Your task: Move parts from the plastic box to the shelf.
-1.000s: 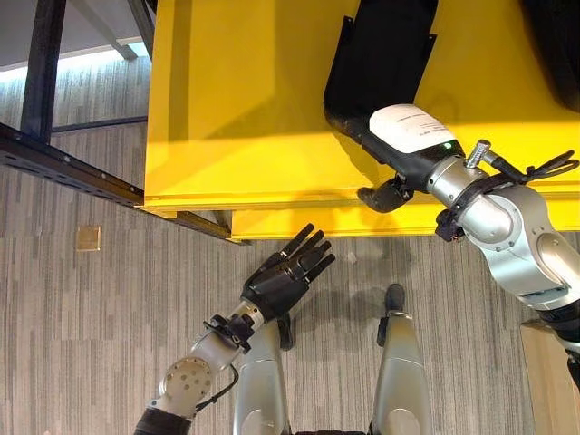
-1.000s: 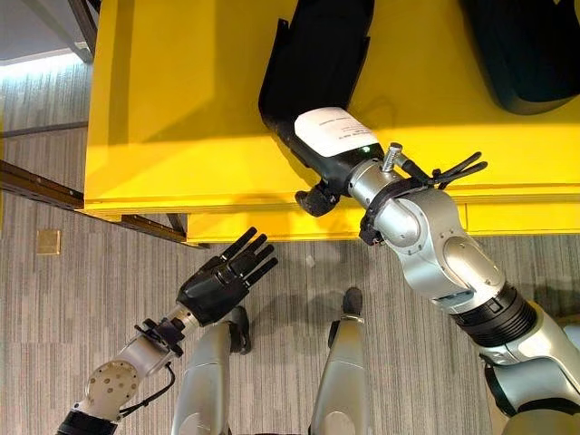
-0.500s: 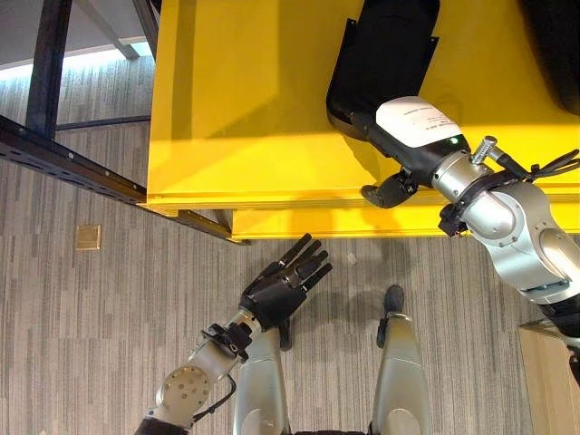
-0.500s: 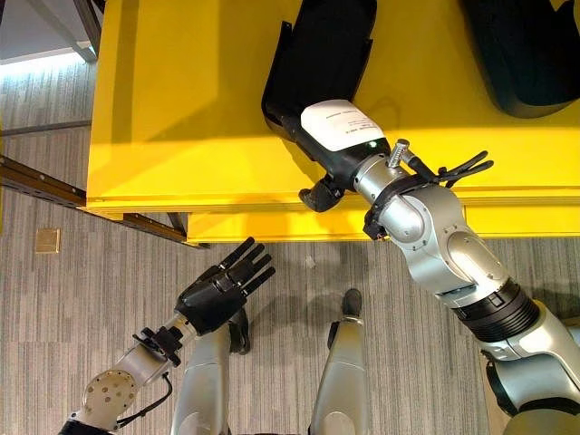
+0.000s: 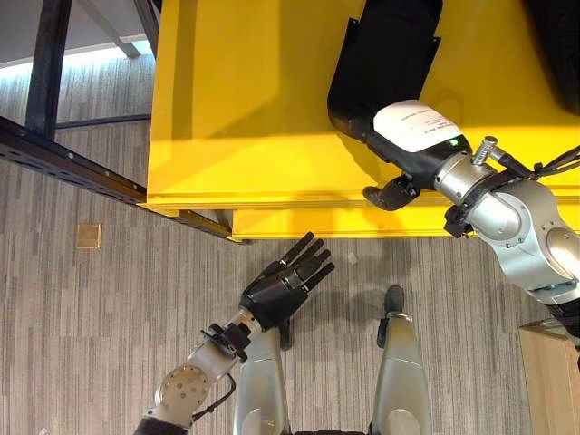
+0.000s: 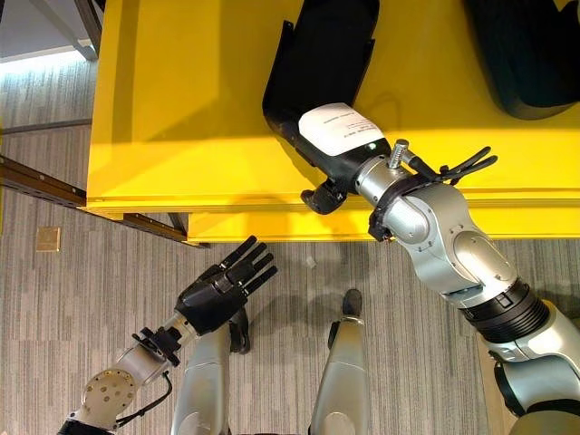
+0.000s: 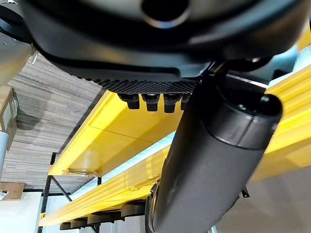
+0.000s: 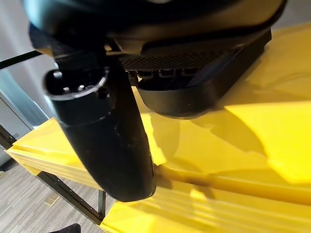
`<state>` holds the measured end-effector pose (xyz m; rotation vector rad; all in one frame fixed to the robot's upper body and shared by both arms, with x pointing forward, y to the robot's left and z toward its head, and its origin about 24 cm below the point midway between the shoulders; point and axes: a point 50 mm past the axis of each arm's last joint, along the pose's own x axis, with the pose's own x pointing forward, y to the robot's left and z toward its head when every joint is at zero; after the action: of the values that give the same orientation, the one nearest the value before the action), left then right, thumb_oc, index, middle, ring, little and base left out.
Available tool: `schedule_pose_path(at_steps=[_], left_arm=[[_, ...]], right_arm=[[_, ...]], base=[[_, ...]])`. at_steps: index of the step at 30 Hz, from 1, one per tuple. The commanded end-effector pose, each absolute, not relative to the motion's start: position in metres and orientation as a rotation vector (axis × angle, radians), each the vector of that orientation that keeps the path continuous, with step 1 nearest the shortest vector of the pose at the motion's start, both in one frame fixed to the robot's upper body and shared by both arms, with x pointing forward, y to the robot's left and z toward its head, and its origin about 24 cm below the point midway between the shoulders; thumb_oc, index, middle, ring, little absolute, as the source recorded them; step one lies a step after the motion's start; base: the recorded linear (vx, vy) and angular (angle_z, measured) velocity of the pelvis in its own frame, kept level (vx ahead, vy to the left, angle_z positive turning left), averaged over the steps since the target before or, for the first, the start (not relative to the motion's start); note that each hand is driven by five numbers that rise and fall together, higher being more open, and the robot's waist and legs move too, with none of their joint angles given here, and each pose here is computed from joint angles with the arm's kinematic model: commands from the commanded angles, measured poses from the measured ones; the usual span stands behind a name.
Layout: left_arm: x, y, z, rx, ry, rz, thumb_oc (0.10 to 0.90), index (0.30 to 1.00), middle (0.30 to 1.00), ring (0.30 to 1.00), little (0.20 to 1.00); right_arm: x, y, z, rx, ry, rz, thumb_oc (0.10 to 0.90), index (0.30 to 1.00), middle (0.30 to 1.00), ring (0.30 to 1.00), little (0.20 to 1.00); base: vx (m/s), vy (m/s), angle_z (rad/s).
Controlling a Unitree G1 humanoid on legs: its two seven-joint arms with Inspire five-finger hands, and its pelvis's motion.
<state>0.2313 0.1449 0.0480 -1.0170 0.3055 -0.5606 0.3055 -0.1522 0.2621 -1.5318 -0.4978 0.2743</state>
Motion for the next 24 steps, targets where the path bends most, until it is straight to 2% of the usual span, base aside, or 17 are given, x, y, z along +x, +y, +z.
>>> schedule_pose_path(at_steps=[1,4,7,14,24], left_arm=[[0.22,0.141,0.082,-1.028,0.159,-0.725,0.9,1.0,1.0,1.0,1.0],[0.221,0.139,0.083,-1.027,0.163,-0.73,0.9,1.0,1.0,1.0,1.0],[0.223,0.135,0.086,-1.031,0.161,-0.741,0.9,1.0,1.0,1.0,1.0],[0.225,0.128,0.087,-1.04,0.155,-0.749,0.9,1.0,1.0,1.0,1.0],[0.226,0.122,0.082,-1.052,0.166,-0.768,0.9,1.0,1.0,1.0,1.0]], right_arm=[[0.31,-0.217,0.311,-1.501,-0.432,-0.173,0.9,1.0,1.0,1.0,1.0],[0.308,-0.209,0.313,-1.301,-0.525,-0.143,0.9,1.0,1.0,1.0,1.0],[0.305,-0.183,0.316,-0.945,-0.636,0.033,0.9,1.0,1.0,1.0,1.0],[0.301,-0.141,0.301,-0.509,-0.63,0.318,0.9,1.0,1.0,1.0,1.0],[0.314,-0.127,0.29,-0.464,-0.588,0.293,0.9,1.0,1.0,1.0,1.0]], base=[[0.0,0.0,0.0],[0.0,0.0,0.0],[0.0,0.0,0.0],[0.0,0.0,0.0],[0.0,0.0,0.0]])
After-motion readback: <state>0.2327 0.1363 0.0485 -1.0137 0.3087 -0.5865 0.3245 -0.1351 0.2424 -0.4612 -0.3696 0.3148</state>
